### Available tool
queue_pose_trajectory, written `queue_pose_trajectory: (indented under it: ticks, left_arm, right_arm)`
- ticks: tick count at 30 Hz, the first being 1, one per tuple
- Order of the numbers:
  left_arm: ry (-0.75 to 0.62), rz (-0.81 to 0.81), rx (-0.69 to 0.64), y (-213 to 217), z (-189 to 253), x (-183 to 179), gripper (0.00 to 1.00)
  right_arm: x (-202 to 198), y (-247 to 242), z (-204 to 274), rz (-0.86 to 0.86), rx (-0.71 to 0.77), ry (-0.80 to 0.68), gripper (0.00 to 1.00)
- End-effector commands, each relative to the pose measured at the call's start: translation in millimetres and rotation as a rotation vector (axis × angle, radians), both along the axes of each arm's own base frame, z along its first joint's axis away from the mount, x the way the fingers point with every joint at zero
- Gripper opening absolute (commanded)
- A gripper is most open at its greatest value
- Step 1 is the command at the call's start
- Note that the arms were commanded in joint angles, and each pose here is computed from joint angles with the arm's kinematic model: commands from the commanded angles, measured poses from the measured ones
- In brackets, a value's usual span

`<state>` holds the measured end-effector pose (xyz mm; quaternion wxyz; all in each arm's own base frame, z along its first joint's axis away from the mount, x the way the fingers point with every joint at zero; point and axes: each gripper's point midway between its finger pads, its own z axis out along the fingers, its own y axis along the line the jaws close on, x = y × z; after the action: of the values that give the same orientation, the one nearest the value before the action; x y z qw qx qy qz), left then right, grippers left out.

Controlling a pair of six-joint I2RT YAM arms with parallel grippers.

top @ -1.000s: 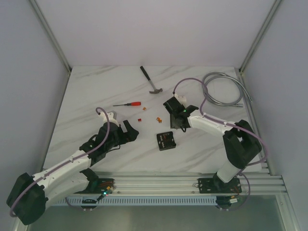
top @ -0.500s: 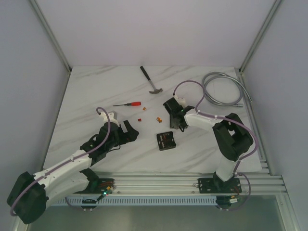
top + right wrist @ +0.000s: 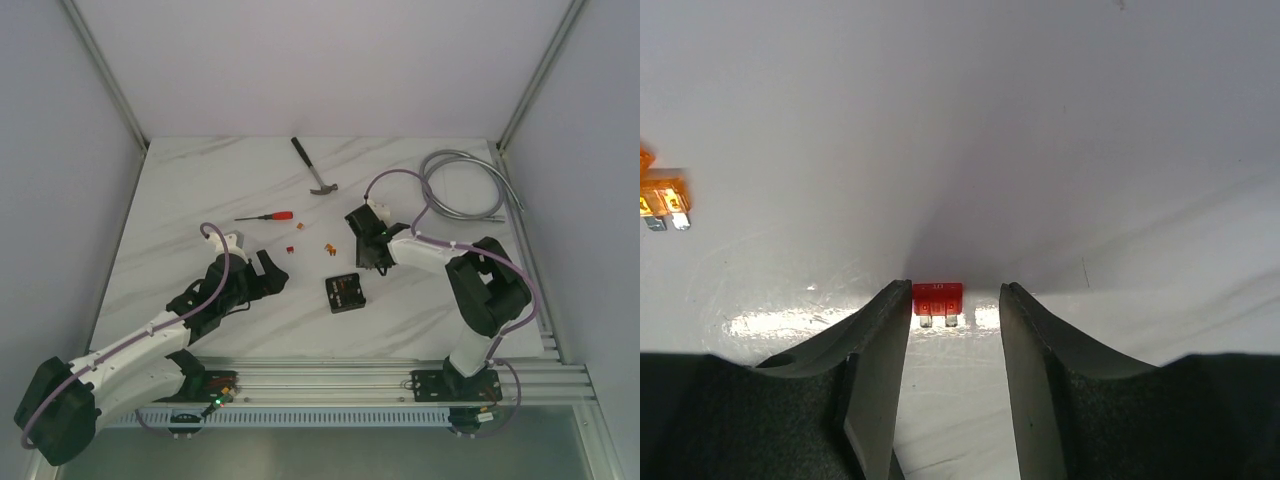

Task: Snap on the fuse box
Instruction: Pick up the fuse from the center of the board.

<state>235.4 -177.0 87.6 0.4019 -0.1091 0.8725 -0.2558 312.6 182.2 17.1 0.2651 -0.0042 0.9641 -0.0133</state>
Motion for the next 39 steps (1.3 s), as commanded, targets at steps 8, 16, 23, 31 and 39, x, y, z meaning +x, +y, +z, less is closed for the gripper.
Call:
queue_pose_trajectory:
  ticks: [8,16,23,31,39]
  left_arm:
    - [-0.023,0.003,-0.01,-1.1,12.0,4.8,1.0]
    - [-0.02,-0.003,-0.01,-2.4,12.0,4.9,1.0]
    - [-0.022,-0.007,-0.019,-4.2,14.4,4.8,1.0]
    - [-0.011,-0.015,-0.023,-6.6,13.3,4.5,1.0]
    - [-0.021,-0.055,-0.061,-19.8,18.8,6.3,0.99]
  right_arm:
    - [-16.4,-2.2,-19.6,0.11,-0.005,0.141,0.43]
    - [-22.4,-3.3,-25.2,0.131,-0.01,0.194,0.36]
    - [-27.2,-4.8,-25.5,0.111,-0.014,0.222,0.35]
    - [-25.5,-8.1,-23.3,0.088,-0.028,0.212,0.28]
    - [-12.7,2.9,7.7,0.079,0.036,0.114,0.23]
